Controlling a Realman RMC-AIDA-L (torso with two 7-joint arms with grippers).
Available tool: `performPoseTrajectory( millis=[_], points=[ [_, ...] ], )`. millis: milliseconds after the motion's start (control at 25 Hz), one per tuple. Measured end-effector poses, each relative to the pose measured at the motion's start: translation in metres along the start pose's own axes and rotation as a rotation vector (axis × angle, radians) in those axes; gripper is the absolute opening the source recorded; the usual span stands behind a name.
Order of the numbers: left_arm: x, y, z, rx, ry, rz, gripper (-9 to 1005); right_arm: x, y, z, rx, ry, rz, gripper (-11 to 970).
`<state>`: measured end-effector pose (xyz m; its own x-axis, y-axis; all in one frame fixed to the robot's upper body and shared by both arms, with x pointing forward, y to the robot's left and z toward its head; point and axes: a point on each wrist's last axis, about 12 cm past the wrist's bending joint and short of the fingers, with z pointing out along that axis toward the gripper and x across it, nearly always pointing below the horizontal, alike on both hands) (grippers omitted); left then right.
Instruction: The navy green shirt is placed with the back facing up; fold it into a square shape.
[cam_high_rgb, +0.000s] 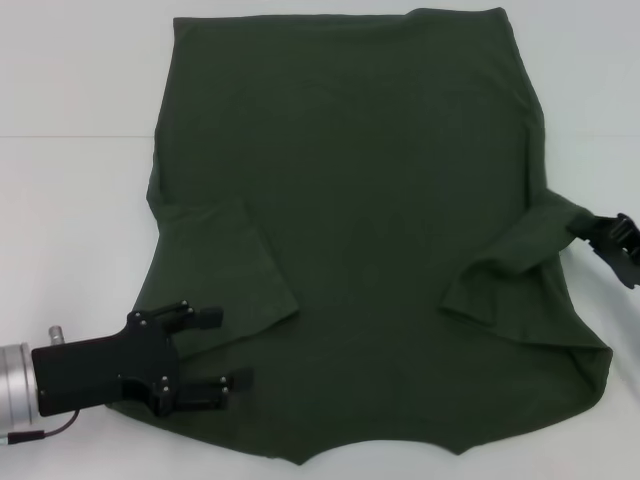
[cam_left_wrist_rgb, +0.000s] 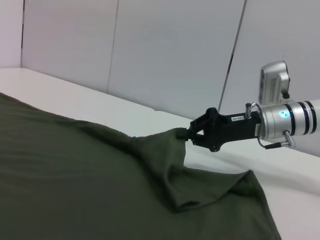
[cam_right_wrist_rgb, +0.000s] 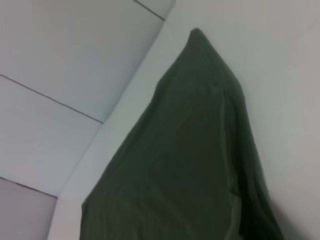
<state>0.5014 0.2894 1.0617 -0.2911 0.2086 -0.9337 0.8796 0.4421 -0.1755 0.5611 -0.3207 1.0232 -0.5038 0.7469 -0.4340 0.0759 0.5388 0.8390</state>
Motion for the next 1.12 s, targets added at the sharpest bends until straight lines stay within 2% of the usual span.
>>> performPoseTrajectory(
  millis=[240,520,760,1120],
  points=[
    [0.0,-0.001,0.0,0.007,-0.003,-0.001,907,-0.007,-0.002,-0.009,-0.039,-0.045,0.033,22],
    [0.0,-0.001,-0.001,0.007,-0.004,-0.002,907,-0.016,0.002,-0.009,-0.058,-0.064,0.032,23],
    [0.001,-0.002,-0.001,0.006,-0.004,-0.005,907,-0.02,0.015,0.007,-0.057,-0.053,0.01,22],
    [0.003,-0.004,-0.002,0.005,-0.004,-0.012,908,-0.014,0.034,0.033,-0.047,-0.032,-0.016,20]
  ],
)
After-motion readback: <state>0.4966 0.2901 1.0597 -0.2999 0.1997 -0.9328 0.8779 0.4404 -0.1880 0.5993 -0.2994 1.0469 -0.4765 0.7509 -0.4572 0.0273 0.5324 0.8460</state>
